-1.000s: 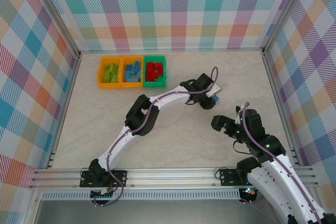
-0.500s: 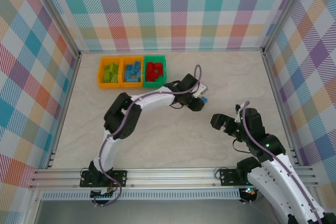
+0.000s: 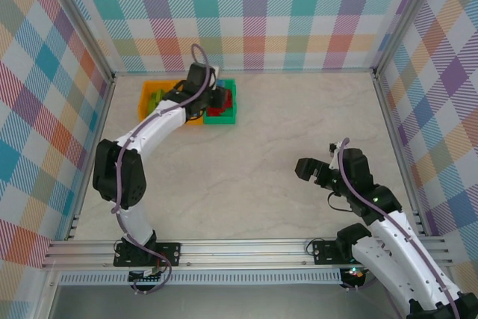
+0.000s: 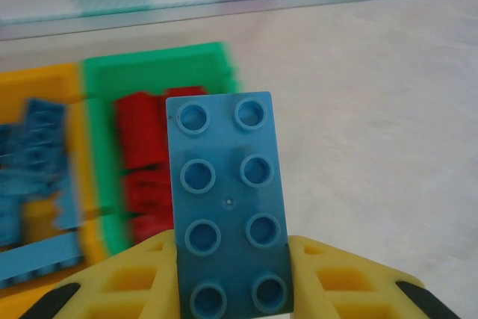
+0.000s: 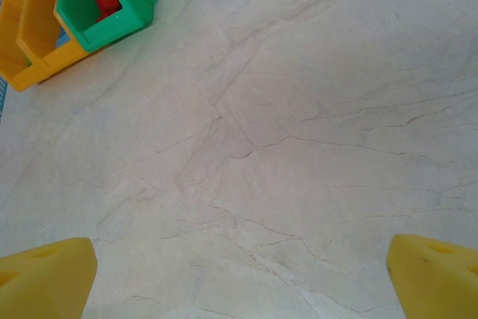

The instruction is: Sort the legos into containers by color

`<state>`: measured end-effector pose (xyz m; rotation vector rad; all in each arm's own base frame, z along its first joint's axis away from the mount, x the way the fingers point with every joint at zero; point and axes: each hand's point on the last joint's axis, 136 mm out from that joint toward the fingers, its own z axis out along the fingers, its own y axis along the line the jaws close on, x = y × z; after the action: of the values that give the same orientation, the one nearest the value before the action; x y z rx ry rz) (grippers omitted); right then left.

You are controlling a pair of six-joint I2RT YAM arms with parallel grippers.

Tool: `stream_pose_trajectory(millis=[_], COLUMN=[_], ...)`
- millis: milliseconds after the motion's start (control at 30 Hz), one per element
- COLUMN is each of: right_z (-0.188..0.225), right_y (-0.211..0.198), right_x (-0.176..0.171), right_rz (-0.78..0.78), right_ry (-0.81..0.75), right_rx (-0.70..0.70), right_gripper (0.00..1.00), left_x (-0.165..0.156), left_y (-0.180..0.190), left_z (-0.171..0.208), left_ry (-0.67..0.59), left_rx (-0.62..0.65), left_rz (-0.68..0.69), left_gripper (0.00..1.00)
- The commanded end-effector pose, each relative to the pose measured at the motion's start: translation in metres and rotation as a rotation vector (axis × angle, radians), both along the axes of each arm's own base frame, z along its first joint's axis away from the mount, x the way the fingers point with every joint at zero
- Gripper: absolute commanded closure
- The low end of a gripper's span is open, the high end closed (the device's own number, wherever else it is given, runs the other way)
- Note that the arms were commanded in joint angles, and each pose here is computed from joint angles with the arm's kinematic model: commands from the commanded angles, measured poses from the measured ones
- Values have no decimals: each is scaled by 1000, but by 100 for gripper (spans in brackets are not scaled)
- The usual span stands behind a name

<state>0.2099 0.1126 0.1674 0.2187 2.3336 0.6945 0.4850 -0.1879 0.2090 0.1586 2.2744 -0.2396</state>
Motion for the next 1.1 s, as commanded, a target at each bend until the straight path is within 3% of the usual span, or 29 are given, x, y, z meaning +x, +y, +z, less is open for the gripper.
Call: stream_pose_trajectory(millis=[0,100,367,600,833,900,1067], right_z=[15,15,16,31,34,35,32], right_y=[1,0,-1,7,19,13,-24], right_x=[-1,-6,-10,0,28,42,89], right_rz=[18,14,35,104,171,144,-37], right_ry=[-49,-44,-29,-36,-67,-110,-236], right_rx=[14,20,-2,-57,-124,-183,-382], right_gripper=[0,0,0,0,0,0,0], left_x=[12,21,28,16,-43,-66,-117], left_y=[57,82,94,94,85,94,129], left_z=[-15,-33,-66,-46,1,15,7], left_ry=[40,114,191,142,6,-70,-180], left_rx=[60,55,76,35,-127,-131,-61], left_rz=[170,232,264,258,194,207,291], left_gripper=[70,66,55,48,45,41,26])
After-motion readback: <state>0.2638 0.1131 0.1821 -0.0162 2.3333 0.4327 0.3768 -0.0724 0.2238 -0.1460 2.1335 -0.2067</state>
